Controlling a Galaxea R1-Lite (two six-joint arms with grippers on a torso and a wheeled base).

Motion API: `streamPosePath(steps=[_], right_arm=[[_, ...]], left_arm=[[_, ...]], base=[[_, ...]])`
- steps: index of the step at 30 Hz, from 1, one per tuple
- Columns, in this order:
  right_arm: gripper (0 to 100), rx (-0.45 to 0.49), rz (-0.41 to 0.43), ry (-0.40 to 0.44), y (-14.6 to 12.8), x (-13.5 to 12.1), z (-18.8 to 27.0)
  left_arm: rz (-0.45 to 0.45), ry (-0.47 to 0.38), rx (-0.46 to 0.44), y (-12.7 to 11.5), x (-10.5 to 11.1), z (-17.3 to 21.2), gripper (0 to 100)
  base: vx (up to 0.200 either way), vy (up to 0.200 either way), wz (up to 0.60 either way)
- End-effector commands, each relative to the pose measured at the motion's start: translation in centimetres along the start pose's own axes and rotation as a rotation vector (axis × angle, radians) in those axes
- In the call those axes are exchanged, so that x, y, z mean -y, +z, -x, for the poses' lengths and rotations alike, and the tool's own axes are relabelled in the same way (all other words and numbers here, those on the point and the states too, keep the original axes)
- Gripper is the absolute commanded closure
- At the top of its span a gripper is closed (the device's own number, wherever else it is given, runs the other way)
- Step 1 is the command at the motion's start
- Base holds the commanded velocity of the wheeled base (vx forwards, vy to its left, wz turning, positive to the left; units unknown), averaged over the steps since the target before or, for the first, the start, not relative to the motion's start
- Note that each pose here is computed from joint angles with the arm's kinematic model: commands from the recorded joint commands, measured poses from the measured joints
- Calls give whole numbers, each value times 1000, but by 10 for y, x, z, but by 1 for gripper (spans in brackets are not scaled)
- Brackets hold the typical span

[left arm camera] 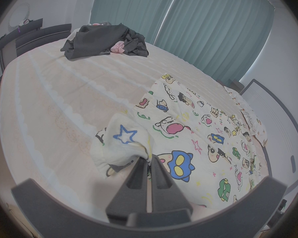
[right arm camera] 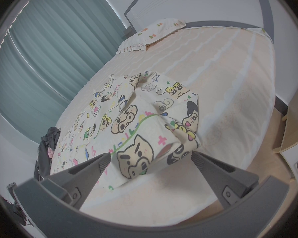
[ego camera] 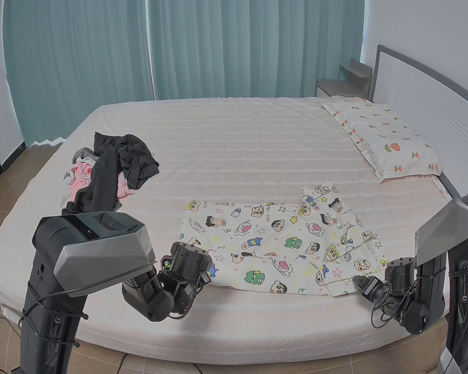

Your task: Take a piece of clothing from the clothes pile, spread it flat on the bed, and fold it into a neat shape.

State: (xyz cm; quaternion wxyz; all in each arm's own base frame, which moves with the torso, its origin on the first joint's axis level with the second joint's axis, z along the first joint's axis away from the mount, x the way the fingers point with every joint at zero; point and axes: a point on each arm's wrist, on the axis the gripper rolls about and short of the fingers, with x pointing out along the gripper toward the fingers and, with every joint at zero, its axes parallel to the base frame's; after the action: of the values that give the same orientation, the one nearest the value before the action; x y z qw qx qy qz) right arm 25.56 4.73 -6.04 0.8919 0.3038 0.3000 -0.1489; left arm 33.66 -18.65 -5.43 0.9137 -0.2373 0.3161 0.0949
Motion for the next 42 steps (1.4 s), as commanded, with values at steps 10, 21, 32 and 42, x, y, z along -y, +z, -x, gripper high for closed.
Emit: streamPosePath(steps=[10, 21, 32, 42], right_arm=[[0, 83, -18, -19, 0, -4, -23], [100, 100, -25, -17, 1, -5, -29], [100, 125, -36, 8, 10, -11, -23], [100, 136, -33, 17, 18, -13, -4]], left_arm=[[10, 11, 9, 6, -4, -2, 100], [6, 14, 2, 4, -6, -1, 100], [-2, 19, -2, 2, -6, 1, 100], [-30, 28, -24, 2, -13, 22, 100]], base=[[0, 0, 0], [0, 0, 0], [0, 0, 0], [0, 0, 0]])
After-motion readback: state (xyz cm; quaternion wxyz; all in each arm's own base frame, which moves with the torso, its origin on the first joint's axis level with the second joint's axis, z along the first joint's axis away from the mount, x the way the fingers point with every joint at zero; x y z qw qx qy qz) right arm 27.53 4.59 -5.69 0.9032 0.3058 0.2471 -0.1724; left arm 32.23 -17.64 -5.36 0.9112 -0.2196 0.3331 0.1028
